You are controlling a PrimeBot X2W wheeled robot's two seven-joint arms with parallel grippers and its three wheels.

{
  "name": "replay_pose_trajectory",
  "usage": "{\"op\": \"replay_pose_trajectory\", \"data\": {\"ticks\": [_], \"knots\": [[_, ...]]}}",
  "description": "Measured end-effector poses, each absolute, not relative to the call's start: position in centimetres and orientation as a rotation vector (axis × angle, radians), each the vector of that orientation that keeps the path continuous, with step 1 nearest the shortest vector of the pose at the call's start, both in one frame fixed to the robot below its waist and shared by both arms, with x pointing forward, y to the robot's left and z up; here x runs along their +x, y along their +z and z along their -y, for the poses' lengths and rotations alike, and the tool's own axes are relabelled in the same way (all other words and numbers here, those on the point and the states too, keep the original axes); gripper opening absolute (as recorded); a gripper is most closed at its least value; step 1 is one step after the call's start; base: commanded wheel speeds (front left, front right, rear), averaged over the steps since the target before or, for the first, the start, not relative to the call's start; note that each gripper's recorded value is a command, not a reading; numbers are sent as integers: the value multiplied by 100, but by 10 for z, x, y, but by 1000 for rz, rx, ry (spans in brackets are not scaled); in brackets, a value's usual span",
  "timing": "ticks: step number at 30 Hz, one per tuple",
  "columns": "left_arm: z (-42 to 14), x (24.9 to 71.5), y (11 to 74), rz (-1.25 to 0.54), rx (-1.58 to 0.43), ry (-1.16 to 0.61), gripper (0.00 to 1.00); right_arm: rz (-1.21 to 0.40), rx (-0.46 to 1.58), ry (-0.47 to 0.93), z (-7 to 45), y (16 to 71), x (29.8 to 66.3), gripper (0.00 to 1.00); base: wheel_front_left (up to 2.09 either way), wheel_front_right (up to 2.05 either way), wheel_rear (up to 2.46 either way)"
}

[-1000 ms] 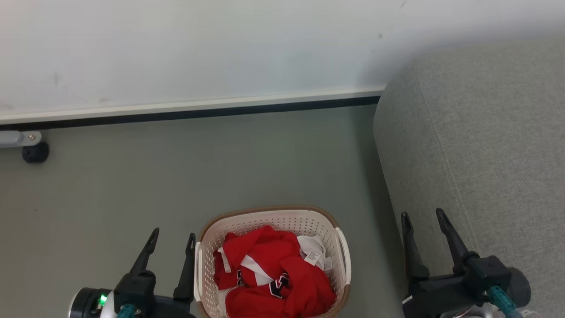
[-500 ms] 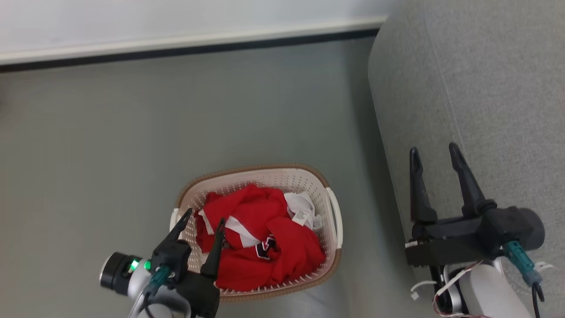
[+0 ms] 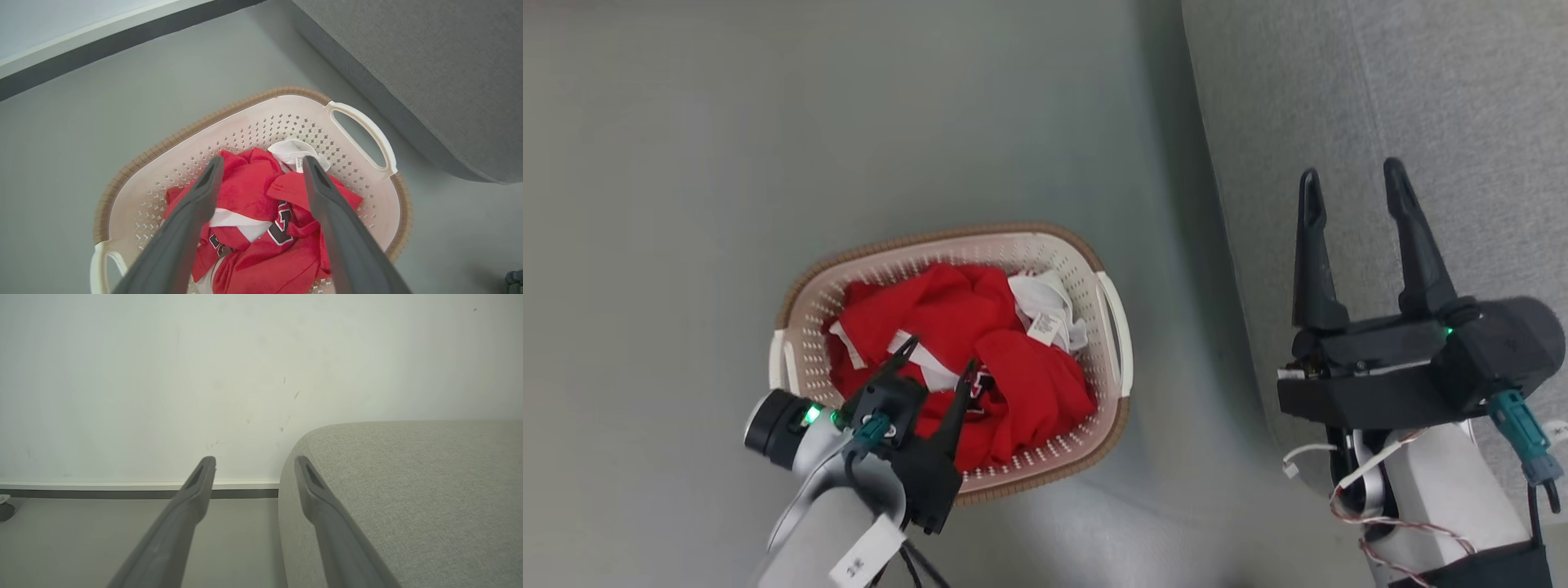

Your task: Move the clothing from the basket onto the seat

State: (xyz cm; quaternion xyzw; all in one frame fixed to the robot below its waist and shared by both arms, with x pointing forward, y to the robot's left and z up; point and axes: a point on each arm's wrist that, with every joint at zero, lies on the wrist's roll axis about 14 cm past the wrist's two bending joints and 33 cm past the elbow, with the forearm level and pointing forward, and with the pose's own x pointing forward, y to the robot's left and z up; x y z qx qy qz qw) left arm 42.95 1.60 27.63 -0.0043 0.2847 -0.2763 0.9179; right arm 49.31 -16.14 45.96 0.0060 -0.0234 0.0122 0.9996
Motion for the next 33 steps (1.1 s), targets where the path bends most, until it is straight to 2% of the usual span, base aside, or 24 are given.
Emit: {"op": "replay_pose_trajectory", "data": {"ticks": [20, 33], "knots": [[30, 423, 174, -794, 17, -774, 100, 32, -24, 53, 157, 405, 546, 100, 0, 0, 0], [41, 392, 120, -923, 52, -873, 100, -52, -38, 79, 151, 362, 548, 100, 0, 0, 0]]}}
